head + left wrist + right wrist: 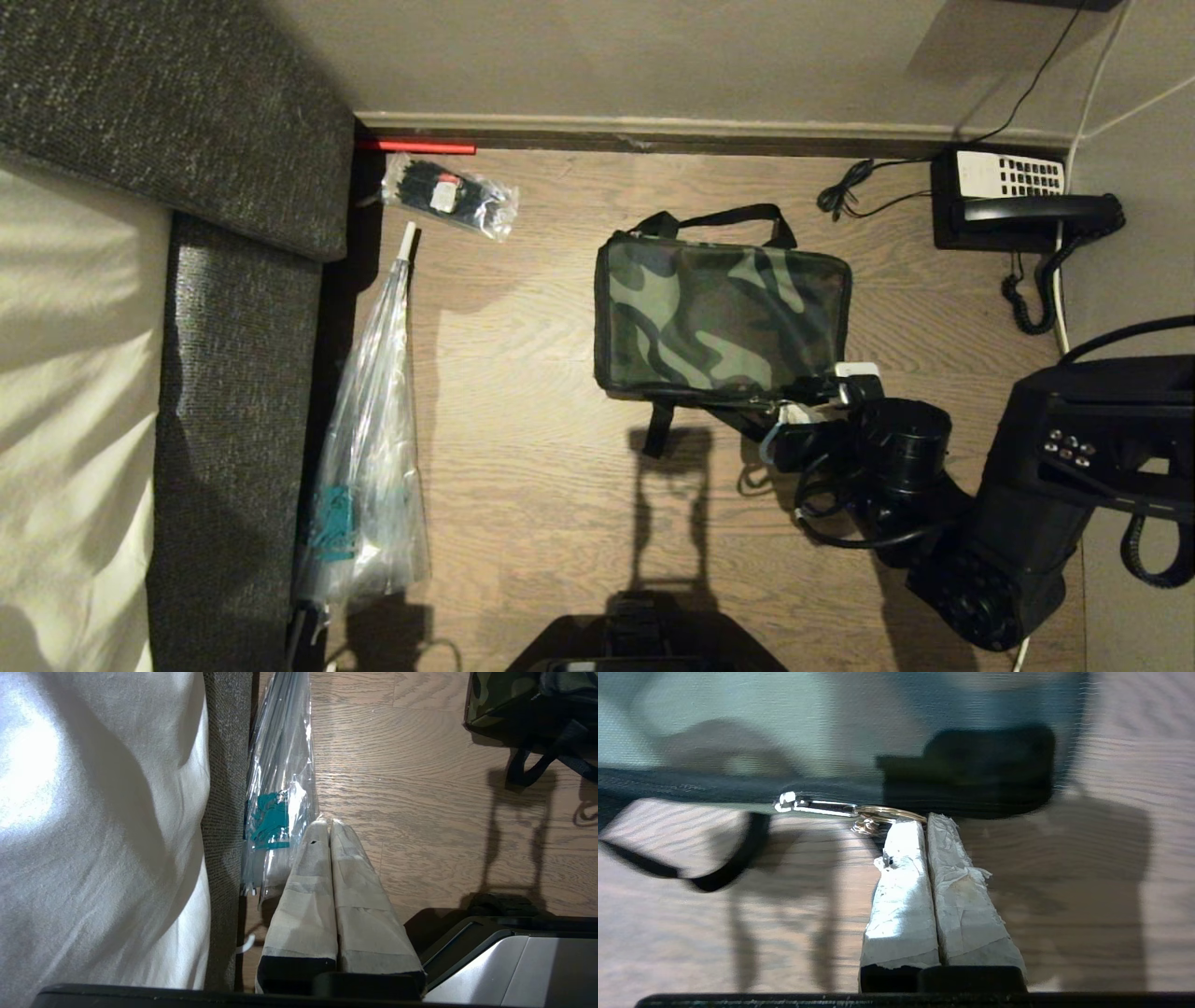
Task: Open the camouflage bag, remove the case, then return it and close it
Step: Open the top of the storage box
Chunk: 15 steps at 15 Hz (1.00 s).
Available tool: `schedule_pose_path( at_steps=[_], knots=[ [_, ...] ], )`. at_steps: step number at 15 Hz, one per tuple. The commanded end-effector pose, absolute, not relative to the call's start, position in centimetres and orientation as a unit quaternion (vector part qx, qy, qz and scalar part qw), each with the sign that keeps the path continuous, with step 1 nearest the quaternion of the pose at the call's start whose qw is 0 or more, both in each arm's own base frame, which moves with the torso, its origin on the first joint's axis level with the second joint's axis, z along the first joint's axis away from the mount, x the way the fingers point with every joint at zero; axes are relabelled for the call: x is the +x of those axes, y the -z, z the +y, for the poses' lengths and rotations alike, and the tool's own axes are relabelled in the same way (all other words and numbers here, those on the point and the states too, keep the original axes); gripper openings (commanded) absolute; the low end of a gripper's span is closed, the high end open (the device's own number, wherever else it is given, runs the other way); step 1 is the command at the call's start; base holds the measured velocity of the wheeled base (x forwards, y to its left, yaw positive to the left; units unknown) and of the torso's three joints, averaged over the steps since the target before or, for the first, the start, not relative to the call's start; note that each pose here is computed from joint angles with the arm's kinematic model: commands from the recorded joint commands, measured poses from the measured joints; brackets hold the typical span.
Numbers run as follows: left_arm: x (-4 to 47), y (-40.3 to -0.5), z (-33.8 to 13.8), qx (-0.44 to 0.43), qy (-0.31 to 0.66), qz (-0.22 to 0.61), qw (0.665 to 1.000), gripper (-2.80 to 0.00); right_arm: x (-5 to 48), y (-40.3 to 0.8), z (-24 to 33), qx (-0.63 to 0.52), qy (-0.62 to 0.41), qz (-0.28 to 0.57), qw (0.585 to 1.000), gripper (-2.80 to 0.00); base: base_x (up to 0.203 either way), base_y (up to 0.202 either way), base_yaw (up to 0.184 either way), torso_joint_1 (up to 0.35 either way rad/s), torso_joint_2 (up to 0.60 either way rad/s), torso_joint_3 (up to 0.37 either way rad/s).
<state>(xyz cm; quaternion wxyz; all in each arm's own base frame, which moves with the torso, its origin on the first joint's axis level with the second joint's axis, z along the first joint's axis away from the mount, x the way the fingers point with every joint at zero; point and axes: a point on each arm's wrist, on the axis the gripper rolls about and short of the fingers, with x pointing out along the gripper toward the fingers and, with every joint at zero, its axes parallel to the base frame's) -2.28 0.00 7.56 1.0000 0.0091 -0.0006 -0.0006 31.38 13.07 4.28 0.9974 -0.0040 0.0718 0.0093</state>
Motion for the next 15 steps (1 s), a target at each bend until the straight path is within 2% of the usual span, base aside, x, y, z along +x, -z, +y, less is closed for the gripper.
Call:
schedule_pose_path(
  at_steps=[1,10,15],
  knots=[
    [-2.3,-7.6,0.0,0.009,0.001,-0.001,1.000,-2.80,31.2,-4.4,12.9,-0.002,-0.008,0.069,0.998,-2.80,0.000,0.000,0.000,0.000,0.00,0.000],
    [-2.3,-7.6,0.0,0.009,0.001,-0.001,1.000,-2.80,30.9,-5.1,11.5,-0.004,0.010,0.076,0.997,-2.80,0.000,0.000,0.000,0.000,0.00,0.000],
    [-2.3,-7.6,0.0,0.009,0.001,-0.001,1.000,-2.80,30.6,-4.6,10.0,-0.016,0.033,0.115,0.993,-2.80,0.000,0.000,0.000,0.000,0.00,0.000]
  ],
)
